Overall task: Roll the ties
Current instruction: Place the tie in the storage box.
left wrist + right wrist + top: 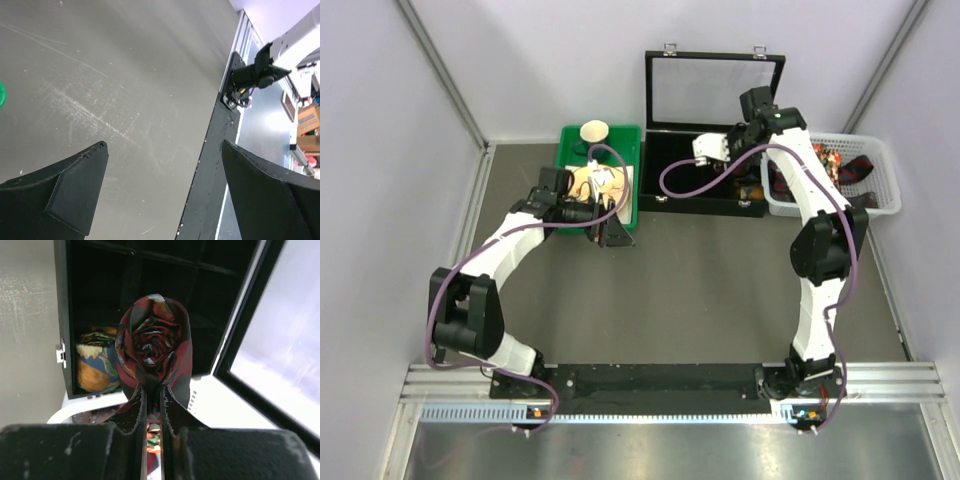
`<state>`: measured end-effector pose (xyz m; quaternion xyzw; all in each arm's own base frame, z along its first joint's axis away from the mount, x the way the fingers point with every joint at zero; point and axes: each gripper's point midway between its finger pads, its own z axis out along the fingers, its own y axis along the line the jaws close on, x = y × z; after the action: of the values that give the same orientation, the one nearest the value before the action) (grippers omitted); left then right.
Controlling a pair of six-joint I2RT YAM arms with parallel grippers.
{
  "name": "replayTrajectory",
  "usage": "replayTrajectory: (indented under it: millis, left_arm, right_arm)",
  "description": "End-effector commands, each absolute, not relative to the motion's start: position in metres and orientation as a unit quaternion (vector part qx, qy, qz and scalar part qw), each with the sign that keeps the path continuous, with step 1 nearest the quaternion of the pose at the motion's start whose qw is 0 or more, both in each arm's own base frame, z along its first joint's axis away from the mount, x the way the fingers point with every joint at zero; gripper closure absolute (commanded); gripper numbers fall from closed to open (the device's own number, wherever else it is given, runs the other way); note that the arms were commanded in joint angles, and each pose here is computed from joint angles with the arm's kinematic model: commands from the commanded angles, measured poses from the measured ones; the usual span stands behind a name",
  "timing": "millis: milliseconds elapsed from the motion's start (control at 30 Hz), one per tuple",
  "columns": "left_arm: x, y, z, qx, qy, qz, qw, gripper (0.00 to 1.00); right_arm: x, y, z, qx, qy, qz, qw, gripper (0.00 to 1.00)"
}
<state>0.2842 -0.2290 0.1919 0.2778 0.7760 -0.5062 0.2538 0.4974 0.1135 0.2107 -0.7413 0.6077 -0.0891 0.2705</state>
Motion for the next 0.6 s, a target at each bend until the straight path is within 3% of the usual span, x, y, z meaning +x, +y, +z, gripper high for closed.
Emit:
replayTrajectory:
  millis: [0,300,567]
  left_arm:
    - [0.287,-0.225,0.209,0.274,0.76,-0.519,0.28,0.01]
    - [0.284,-0.22,0.213,0.261,0.756,-0.53,0.282,0.01]
    - [0.283,-0.22,0.217,0.256,0.752,-0.54,0.279,0.01]
  right_arm:
    - [0.503,0.133,0.225,-0.774,0.562,-0.11,0.268,1.0]
    - [0.501,0.136,0.165,-0.78,0.589,-0.088,0.194,1.0]
    - [0.511,0.141,0.137,-0.776,0.598,-0.088,0.18,1.0]
